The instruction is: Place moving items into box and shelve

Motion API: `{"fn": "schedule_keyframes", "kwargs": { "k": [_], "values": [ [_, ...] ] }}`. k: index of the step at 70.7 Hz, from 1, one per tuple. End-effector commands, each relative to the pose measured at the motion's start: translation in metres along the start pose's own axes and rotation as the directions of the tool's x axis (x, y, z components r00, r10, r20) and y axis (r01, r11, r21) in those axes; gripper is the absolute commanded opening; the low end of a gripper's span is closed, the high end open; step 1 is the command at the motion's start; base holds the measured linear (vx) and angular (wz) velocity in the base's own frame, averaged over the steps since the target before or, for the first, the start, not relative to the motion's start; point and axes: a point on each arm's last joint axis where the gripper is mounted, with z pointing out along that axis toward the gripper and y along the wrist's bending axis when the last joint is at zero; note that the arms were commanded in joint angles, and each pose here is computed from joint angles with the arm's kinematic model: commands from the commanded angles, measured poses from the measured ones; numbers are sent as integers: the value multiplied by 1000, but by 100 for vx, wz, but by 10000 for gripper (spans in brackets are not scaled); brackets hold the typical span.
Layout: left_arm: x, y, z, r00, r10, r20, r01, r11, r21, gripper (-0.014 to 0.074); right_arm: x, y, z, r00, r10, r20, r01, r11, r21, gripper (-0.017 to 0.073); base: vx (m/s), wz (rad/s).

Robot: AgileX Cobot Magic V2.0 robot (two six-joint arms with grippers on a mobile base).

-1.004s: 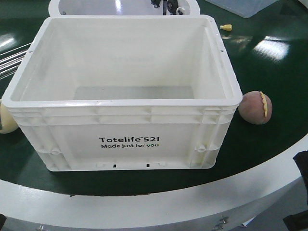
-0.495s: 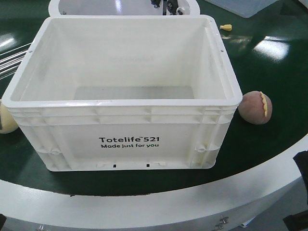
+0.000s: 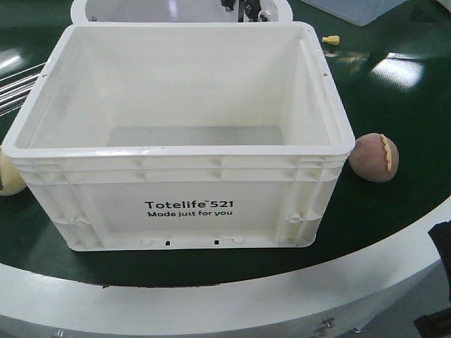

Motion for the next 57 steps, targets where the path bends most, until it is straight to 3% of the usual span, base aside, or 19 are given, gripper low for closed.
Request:
{"fn": "schedule_keyframes", "kwargs": {
  "k": [1, 19, 40, 57],
  "values": [
    [-29, 1, -3, 996, -6, 94, 6, 1000, 1, -27, -26, -3, -4, 993, -13, 118, 11, 1000, 19, -15, 0, 0],
    [-79, 2, 22, 1000, -10, 13, 10, 1000, 9, -27, -82, -6, 9, 999, -13, 34, 13, 1000, 1, -15, 0, 0],
    [-135, 6, 74, 1000, -13, 17, 13, 1000, -6, -27, -143, -11, 56, 999, -28, -15, 28, 1000, -3, -15, 0, 0],
    [-148, 7, 95, 995, -83, 47, 84, 996, -16, -27, -154, -13, 80, 1000, -24, 16, 24, 1000, 9, -15, 0, 0]
  ]
}}
